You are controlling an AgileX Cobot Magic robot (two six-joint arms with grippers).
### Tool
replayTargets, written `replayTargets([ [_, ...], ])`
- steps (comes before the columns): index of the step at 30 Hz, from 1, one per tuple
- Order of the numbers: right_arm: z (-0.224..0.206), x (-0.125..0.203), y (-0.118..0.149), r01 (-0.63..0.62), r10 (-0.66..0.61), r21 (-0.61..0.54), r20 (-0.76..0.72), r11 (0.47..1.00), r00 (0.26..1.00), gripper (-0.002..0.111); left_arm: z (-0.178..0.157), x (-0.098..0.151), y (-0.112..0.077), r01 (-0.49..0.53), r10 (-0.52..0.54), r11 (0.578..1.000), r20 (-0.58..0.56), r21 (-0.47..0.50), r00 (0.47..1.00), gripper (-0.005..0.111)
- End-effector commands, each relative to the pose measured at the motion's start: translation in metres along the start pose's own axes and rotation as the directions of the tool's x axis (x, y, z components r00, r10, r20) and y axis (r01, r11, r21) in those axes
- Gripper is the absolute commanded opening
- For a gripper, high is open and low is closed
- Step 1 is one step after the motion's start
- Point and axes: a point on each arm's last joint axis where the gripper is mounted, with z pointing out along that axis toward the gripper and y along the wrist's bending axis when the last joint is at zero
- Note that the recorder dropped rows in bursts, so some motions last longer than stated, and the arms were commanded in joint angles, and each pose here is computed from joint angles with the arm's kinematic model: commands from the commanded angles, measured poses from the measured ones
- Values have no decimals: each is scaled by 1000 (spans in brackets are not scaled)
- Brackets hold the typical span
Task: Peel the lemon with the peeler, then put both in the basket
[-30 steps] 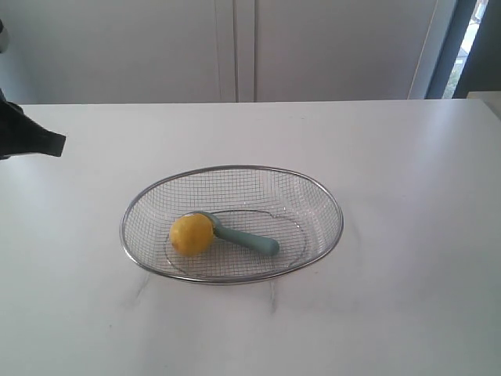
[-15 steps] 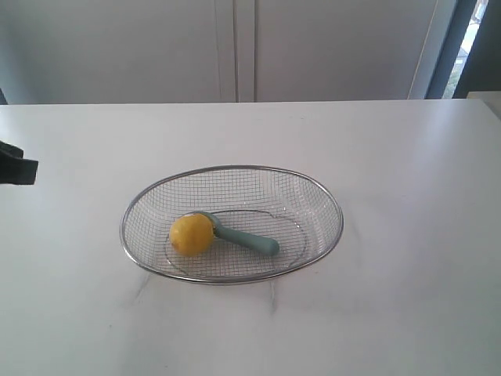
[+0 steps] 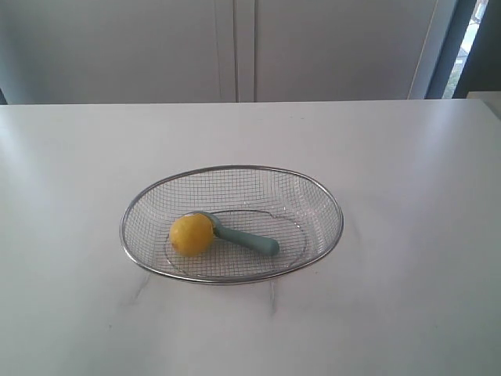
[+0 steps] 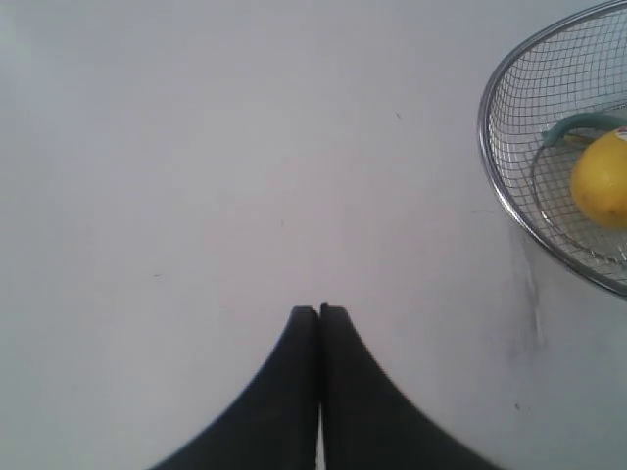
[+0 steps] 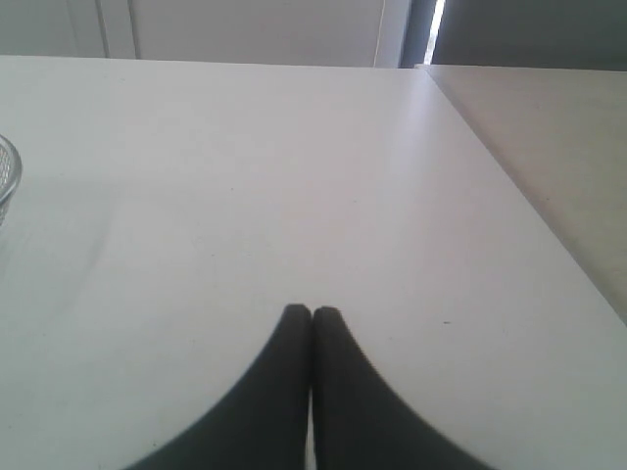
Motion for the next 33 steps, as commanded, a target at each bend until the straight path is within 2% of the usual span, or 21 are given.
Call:
replayTargets([
  [1,0,0,0,13,-13,0,16,1000,1000,0,-9,9,0,18,-18,1000,47,5,999,0],
  [18,0,0,0,13,-13,0,18,1000,1000,0,-26,63,0,22,-23,1000,158,10,987,0],
  [28,0,0,0,13,-13,0,18,1000,1000,0,-24,99,1,18,-19,1000,188,10,982,0],
  [33,0,0,0,13,-13,0,18,1000,1000,0,-19,117,1,-22,22,1000,202,-2,979,0],
])
